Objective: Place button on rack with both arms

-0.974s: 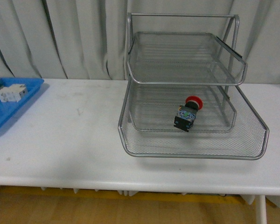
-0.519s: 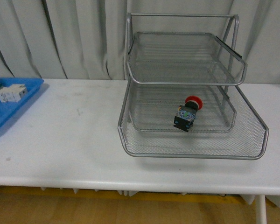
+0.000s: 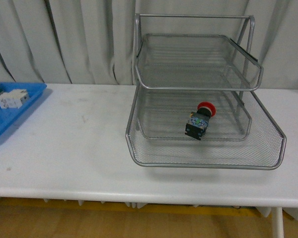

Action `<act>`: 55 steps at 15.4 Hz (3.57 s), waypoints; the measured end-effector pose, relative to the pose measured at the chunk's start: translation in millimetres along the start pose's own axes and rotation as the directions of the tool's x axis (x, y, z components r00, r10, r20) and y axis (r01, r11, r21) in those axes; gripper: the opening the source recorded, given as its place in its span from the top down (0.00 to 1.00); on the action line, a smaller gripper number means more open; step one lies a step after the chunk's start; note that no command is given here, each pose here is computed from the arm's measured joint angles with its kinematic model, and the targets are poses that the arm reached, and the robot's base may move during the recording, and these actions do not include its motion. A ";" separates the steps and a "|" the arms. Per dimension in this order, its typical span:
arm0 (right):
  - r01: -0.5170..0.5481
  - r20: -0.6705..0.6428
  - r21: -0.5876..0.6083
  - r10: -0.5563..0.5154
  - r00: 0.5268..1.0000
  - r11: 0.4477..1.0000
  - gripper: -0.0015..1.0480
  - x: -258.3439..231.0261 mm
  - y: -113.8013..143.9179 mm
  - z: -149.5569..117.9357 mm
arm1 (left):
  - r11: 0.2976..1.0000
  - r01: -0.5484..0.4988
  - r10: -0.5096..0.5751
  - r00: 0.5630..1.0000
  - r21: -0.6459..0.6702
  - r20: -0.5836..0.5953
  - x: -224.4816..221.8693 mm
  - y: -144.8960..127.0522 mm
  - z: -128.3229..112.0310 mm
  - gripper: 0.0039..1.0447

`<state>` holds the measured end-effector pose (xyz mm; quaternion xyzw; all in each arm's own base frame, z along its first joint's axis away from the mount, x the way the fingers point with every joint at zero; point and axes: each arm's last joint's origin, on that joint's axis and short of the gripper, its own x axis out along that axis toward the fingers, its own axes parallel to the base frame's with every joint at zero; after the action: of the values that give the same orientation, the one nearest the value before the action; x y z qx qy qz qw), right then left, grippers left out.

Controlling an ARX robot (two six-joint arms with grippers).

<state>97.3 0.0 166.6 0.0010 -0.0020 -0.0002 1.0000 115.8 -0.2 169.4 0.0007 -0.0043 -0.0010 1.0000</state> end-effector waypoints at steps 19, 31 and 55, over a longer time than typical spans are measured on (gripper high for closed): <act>-0.017 -0.030 0.002 0.017 0.999 1.000 0.06 -0.1 -0.1 -1.2 | 1.000 -0.001 0.001 1.000 -0.001 -0.012 -18.1 0.1 -3.7 0.33; -0.176 -0.574 0.307 0.330 0.749 0.935 0.55 211.5 64.6 13.8 | 1.000 -0.001 0.001 1.000 -0.001 -0.012 -18.1 0.1 -3.7 0.06; -0.247 -0.775 0.173 0.286 0.564 0.954 0.98 259.1 107.5 -53.8 | 1.000 -0.001 0.001 1.000 -0.001 -0.012 -18.1 0.1 -3.7 0.06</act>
<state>356.7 107.5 114.1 0.0231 0.4401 0.1510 0.8849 97.7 -0.1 165.6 0.0001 0.0016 -0.0004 1.0000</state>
